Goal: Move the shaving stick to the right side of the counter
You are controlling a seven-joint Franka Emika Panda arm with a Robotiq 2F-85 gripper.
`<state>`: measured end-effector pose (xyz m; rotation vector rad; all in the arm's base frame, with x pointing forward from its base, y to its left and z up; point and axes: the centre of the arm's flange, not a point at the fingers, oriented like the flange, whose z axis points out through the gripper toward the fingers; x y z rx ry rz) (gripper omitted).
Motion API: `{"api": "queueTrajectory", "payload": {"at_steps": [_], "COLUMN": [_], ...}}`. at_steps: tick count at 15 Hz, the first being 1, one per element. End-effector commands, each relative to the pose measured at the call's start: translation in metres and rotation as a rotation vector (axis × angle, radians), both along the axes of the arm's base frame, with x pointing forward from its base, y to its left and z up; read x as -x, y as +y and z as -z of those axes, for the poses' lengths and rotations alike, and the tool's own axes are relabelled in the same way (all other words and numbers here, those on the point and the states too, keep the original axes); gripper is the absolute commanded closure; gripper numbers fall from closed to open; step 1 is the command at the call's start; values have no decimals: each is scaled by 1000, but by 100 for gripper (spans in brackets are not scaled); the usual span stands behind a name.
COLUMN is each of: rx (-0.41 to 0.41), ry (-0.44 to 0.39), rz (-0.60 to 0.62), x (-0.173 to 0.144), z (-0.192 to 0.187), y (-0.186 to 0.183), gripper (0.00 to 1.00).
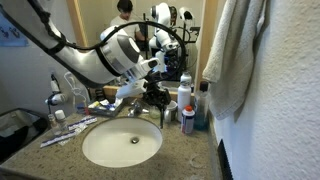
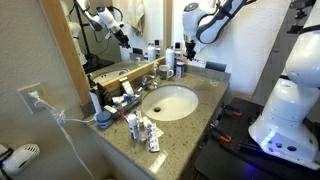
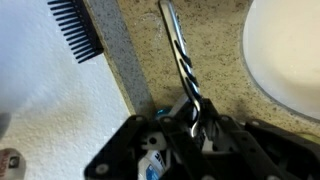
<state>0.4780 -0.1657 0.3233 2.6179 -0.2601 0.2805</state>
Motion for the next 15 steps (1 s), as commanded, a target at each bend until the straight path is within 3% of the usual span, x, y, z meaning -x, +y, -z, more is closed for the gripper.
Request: {"api": "queueTrajectory", "payload": {"at_steps": [1,6,15], "rx": [14,48,-29], "ry": [-38,-46,-31], "rz": [35,73,144], "x": [17,29,48], "z": [25,57,120], "y": [-12,-32,-54], "gripper": [96,96,96]}}
